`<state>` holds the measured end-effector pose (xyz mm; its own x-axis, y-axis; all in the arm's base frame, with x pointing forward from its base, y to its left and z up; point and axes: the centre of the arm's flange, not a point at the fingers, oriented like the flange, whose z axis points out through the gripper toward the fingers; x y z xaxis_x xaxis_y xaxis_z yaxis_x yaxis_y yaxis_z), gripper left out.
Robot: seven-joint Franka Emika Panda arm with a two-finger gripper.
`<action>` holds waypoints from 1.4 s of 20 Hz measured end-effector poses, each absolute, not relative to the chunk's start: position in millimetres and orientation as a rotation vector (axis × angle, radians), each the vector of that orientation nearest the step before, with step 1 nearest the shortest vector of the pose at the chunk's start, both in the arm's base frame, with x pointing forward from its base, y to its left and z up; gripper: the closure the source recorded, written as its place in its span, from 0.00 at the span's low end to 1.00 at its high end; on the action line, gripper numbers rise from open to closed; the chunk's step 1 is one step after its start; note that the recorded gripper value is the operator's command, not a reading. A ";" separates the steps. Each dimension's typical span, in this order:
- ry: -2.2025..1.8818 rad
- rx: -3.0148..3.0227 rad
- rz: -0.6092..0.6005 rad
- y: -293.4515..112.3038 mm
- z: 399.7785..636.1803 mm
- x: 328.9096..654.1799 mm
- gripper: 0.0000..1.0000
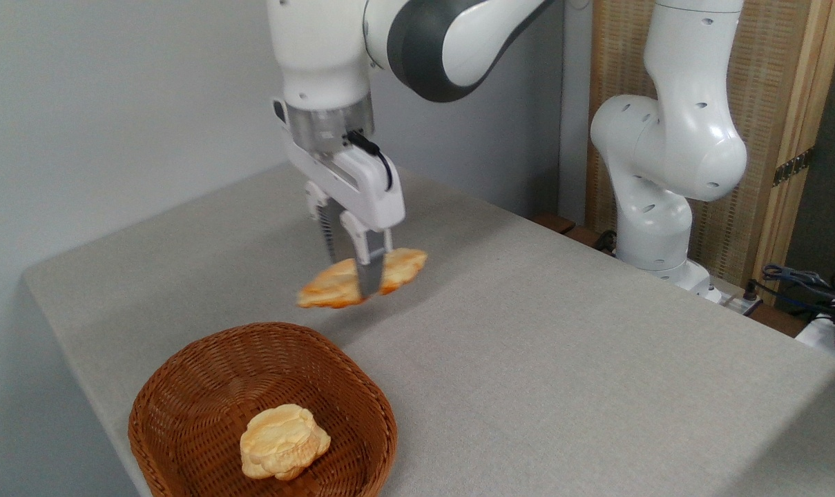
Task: Put bread into the basket
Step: 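Lift the gripped bread up off the table, then carry the bread over the wicker basket and lower it inside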
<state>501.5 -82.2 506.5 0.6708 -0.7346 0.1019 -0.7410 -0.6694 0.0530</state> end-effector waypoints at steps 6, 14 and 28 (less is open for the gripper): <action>-1.202 2.853 0.503 -74.5 515.9 542.7 0.33; -1.166 2.885 0.783 -68.8 500.1 580.3 0.00; -1.161 2.896 0.771 -68.3 480.2 591.9 0.00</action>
<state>591.9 -68.3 480.2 0.6246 -0.6675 0.4053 -0.6327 -0.7368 -0.2383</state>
